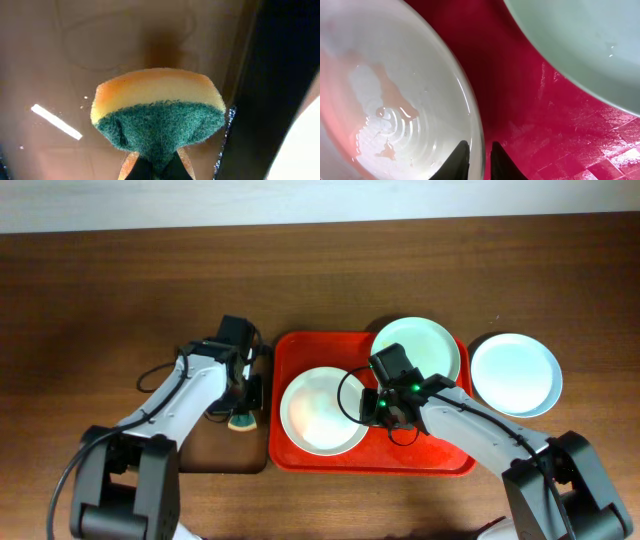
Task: Clean dirty plates on tray and stack at the side
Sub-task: 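Return the sponge to the black dish and withdraw the left gripper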
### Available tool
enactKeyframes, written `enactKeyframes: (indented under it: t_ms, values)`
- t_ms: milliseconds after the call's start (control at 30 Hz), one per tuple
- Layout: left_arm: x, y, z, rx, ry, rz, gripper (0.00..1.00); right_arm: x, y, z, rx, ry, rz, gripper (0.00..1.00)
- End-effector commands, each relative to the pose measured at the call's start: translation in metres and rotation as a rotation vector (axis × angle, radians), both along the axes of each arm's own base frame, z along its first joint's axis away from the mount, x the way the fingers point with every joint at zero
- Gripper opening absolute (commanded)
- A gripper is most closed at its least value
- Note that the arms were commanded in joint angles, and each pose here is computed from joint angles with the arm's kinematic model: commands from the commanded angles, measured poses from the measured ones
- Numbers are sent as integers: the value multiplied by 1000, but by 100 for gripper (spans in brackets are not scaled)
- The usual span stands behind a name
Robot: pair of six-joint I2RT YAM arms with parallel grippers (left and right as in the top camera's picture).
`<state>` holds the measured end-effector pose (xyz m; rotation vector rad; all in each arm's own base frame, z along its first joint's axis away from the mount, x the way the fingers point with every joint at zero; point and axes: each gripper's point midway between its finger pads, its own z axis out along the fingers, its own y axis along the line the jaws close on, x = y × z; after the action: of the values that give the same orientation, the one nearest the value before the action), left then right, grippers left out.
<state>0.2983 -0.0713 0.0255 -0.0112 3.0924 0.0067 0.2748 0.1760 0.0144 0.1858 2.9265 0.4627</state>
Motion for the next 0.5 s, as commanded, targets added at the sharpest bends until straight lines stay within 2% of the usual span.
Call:
enactKeyframes:
  t_ms: [0, 33, 67, 167, 267, 300, 333, 433, 467]
  values:
    - [0, 2, -6, 9, 8, 5, 4, -1, 1, -1, -3, 2, 1, 17]
    - [0, 2, -6, 9, 9, 5, 29, -1, 1, -1, -3, 2, 1, 17]
    - [0, 1, -5, 1, 7, 5, 37, -1, 1, -1, -3, 2, 1, 17]
    - [10, -6, 20, -28, -17, 4, 42, -1, 1, -1, -3, 2, 1, 18]
    - [33, -11, 84, -64, -164, 5, 49, -1, 1, -1, -3, 2, 1, 22]
    - [39, -6, 110, -78, -230, 21, 57, -1, 1, -1, -3, 2, 1, 22]
    - [41, 5, 131, -87, -286, 51, 90, -1, 1, -1, -3, 2, 1, 28]
    - [38, 34, 155, -91, -353, 150, 99, 1, -2, -1, -21, -7, -6, 31]
    - [39, 42, 155, -87, -354, 174, 99, 2, -3, -2, -27, -11, -9, 30]
